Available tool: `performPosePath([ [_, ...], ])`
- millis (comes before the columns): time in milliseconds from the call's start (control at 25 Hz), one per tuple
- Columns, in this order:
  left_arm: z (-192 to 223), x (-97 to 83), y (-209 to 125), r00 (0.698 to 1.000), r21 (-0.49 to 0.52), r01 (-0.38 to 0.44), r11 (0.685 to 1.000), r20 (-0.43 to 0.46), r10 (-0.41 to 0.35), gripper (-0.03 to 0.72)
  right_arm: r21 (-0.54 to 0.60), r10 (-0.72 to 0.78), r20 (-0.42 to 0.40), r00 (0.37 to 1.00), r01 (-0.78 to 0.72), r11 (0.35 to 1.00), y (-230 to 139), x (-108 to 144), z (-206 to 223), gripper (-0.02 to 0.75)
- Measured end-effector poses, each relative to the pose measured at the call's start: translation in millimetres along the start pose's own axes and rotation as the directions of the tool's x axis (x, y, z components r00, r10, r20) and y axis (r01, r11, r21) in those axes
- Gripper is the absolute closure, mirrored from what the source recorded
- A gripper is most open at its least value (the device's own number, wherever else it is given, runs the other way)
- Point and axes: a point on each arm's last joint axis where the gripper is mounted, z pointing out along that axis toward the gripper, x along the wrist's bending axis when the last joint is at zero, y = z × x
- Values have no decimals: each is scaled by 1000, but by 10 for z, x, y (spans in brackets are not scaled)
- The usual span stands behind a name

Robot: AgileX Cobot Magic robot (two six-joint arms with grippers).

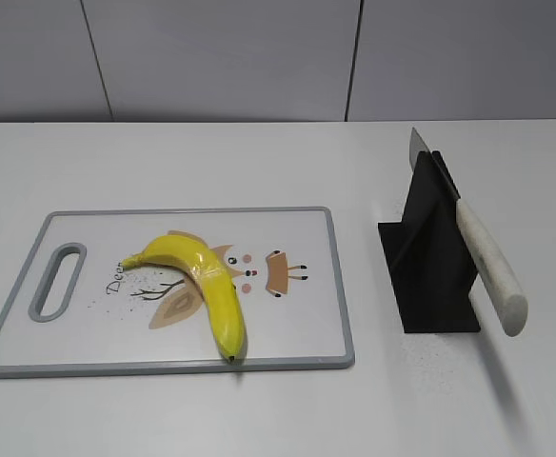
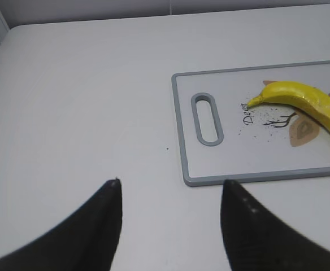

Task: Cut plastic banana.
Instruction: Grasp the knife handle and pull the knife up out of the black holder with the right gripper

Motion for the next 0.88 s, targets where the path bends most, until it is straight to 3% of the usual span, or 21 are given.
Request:
performPosePath([
  [520, 0, 0, 0, 1000, 0, 0, 1000, 0, 0, 150, 244, 60, 75, 995, -77, 967, 603, -125, 336, 148],
  [720, 0, 0, 0, 1000, 0, 0, 1000, 0, 0, 150, 290, 62, 18, 998, -65, 955, 810, -41, 458, 148],
  [880, 0, 0, 0, 1000, 0, 0, 1000, 0, 0, 150, 345, -33, -68, 997, 54, 937, 956, 193, 604, 148],
])
